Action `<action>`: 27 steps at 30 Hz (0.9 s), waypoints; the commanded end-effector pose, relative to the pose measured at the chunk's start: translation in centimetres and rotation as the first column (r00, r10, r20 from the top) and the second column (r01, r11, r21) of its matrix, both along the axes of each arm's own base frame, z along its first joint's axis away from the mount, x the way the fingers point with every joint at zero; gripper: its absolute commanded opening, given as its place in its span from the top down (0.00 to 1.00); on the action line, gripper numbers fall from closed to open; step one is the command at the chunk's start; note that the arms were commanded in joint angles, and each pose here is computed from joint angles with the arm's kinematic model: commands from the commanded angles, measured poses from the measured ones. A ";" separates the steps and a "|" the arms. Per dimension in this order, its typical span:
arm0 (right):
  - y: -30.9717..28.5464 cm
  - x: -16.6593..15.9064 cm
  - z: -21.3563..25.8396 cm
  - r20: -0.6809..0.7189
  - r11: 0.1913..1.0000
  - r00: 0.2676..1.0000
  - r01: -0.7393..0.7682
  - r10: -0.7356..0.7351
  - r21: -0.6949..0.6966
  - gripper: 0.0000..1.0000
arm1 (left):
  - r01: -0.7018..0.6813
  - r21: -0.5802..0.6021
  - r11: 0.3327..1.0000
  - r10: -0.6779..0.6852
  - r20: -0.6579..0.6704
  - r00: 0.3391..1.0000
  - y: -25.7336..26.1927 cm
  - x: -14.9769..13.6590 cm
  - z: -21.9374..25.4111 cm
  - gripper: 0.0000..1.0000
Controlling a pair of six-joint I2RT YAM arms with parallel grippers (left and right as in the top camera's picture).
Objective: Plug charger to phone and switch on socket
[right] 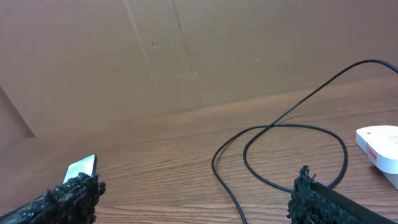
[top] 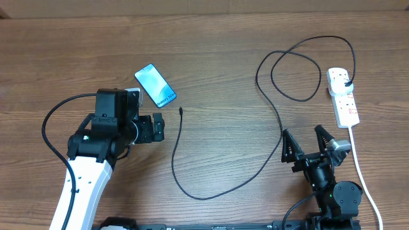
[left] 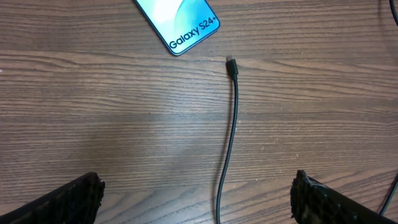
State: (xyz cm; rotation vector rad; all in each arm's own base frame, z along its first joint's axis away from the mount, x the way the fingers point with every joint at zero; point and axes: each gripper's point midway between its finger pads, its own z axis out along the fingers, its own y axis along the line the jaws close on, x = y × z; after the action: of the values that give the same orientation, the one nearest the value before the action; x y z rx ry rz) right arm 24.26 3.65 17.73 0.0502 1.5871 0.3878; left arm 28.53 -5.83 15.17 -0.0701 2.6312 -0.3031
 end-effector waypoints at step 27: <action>-0.1 0.0 -0.2 0.006 1.000 1.000 0.005 -0.005 -0.006 0.00 | -0.012 -0.009 1.000 0.012 0.023 1.000 0.0 0.6 0.9 0.00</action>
State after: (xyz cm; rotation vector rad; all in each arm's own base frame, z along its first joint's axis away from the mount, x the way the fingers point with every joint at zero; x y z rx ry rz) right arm 24.26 3.65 17.74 0.0498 1.5867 0.3875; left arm 28.60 -5.84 15.21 -0.0695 2.6278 -0.3040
